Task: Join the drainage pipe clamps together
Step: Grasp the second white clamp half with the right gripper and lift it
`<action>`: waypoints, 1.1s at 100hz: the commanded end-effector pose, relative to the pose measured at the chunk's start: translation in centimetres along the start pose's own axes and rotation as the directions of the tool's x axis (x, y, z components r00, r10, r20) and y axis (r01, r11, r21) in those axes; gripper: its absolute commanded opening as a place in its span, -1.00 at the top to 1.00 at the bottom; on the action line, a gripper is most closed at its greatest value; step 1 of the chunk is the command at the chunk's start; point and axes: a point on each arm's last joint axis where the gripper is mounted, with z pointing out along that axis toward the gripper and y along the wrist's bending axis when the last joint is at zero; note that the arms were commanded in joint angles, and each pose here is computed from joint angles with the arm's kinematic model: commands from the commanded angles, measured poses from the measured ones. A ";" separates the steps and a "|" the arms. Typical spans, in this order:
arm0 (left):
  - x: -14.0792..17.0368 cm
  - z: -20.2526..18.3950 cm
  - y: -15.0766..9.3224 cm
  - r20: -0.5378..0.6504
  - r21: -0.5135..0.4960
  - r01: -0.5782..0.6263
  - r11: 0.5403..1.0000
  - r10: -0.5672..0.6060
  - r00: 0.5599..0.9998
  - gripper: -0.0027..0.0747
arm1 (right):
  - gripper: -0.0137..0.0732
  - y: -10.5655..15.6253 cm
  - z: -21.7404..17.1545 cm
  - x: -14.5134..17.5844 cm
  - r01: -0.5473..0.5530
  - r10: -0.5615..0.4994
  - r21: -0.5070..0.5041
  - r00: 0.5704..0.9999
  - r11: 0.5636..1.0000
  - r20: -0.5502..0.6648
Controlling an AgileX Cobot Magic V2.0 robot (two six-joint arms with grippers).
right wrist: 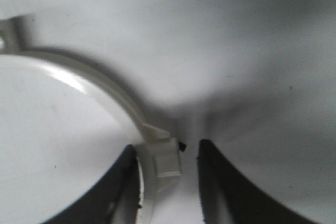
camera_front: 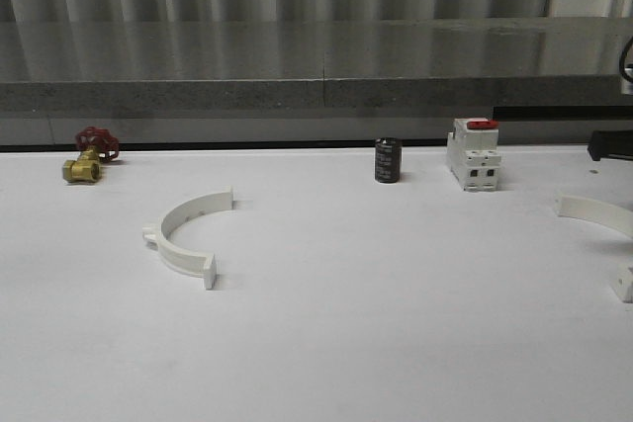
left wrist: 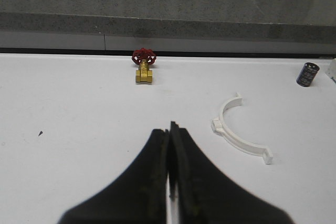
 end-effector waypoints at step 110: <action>-1.3 -0.3 -0.1 0.088 0.008 -0.001 1.000 0.000 0.996 0.99 | 0.84 14.1 -10.0 1.7 0.115 -0.096 -0.170 0.989 0.979 0.114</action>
